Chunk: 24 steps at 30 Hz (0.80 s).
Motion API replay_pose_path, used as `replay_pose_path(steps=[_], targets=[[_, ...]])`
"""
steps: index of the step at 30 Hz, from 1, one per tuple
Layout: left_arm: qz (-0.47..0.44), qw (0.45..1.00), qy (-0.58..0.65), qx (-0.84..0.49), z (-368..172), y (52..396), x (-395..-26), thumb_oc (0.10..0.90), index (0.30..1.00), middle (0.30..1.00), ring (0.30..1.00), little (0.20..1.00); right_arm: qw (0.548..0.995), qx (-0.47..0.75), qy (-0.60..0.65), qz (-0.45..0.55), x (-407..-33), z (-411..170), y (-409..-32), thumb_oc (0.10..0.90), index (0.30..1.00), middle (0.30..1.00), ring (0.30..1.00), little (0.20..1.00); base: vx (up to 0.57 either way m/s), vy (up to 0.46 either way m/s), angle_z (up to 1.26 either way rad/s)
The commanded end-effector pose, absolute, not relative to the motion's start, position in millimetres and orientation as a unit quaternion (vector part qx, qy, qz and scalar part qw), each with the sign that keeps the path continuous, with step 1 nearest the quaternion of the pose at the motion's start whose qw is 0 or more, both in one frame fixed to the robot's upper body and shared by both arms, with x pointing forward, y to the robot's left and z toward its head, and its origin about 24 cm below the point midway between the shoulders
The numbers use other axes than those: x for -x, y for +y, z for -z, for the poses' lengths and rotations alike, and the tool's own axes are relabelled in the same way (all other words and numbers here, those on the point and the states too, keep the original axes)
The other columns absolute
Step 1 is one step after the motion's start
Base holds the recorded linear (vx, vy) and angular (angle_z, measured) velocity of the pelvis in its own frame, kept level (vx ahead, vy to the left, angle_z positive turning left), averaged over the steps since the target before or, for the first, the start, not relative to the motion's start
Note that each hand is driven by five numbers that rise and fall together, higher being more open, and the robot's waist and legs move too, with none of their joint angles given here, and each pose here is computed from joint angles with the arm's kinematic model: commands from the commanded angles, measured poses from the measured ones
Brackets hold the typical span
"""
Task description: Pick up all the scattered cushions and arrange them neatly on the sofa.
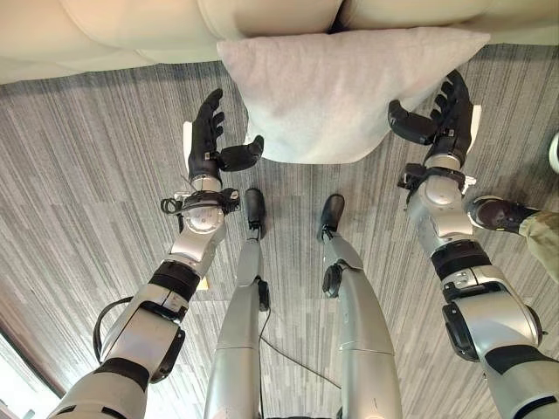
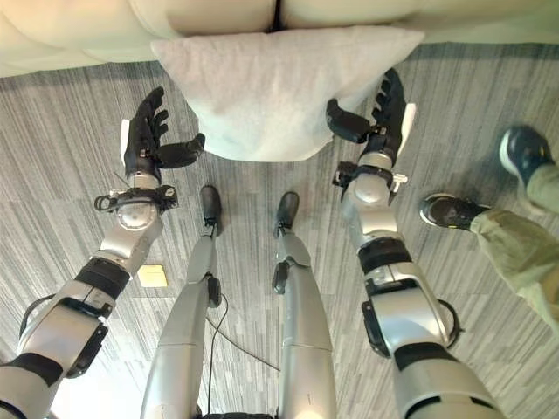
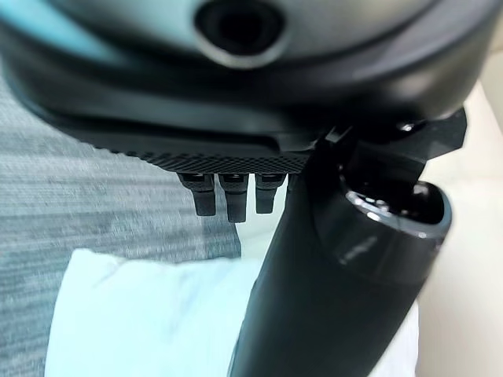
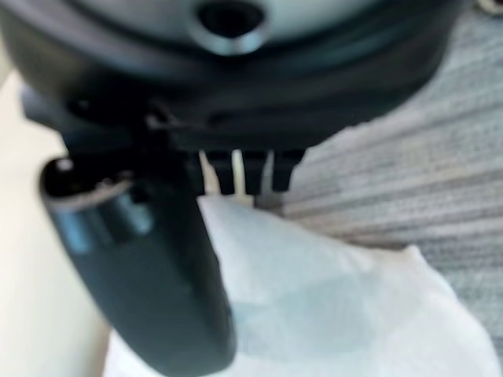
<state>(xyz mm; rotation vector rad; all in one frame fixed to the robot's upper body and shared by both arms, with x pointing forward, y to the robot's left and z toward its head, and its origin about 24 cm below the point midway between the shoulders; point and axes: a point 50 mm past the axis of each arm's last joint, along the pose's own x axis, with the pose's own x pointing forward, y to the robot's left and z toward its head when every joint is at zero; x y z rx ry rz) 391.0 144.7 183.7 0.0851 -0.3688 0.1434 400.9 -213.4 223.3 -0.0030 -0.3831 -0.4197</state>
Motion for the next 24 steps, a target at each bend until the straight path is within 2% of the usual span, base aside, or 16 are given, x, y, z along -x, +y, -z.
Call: replay_pose_path(steps=[1, 5, 6, 7, 16, 24], targets=[[-0.082, 0.966, -0.243, -0.041, -204, 150, -387, 0.800, 0.900, 0.900, 0.900, 0.900, 0.958, 0.015, -0.225, 0.176, -397, -227, -206, 0.800, 0.900, 0.900, 0.900, 0.900, 0.00, -0.012, 0.04], [-0.047, 0.959, -0.275, -0.049, -231, 124, -391, 0.800, 0.900, 0.900, 0.900, 0.900, 0.961, 0.018, -0.250, 0.114, -402, -248, -171, 0.800, 0.900, 0.900, 0.900, 0.900, 0.00, 0.000, 0.00], [-0.030, 0.957, -0.286, -0.039, -240, 113, -390, 0.745, 0.818, 0.818, 0.818, 0.818, 0.962, 0.010, -0.262, 0.081, -402, -254, -155, 0.521, 0.481, 0.481, 0.481, 0.481, 0.00, 0.000, 0.00], [-0.014, 0.954, -0.299, -0.023, -251, 101, -389, 0.400, 0.300, 0.300, 0.300, 0.300, 0.960, 0.002, -0.274, 0.060, -401, -261, -145, 0.400, 0.300, 0.300, 0.300, 0.300, 0.00, 0.000, 0.00], [0.000, 0.934, -0.357, 0.020, -278, 100, -376, 0.400, 0.300, 0.300, 0.300, 0.300, 0.944, -0.009, -0.329, 0.025, -388, -277, -137, 0.400, 0.300, 0.300, 0.300, 0.300, 0.00, 0.000, 0.00], [0.002, 0.931, -0.358, 0.067, -260, 106, -363, 0.400, 0.300, 0.300, 0.300, 0.300, 0.936, -0.022, -0.351, 0.013, -371, -260, -149, 0.400, 0.300, 0.300, 0.300, 0.300, -0.01, -0.023, 0.03]])
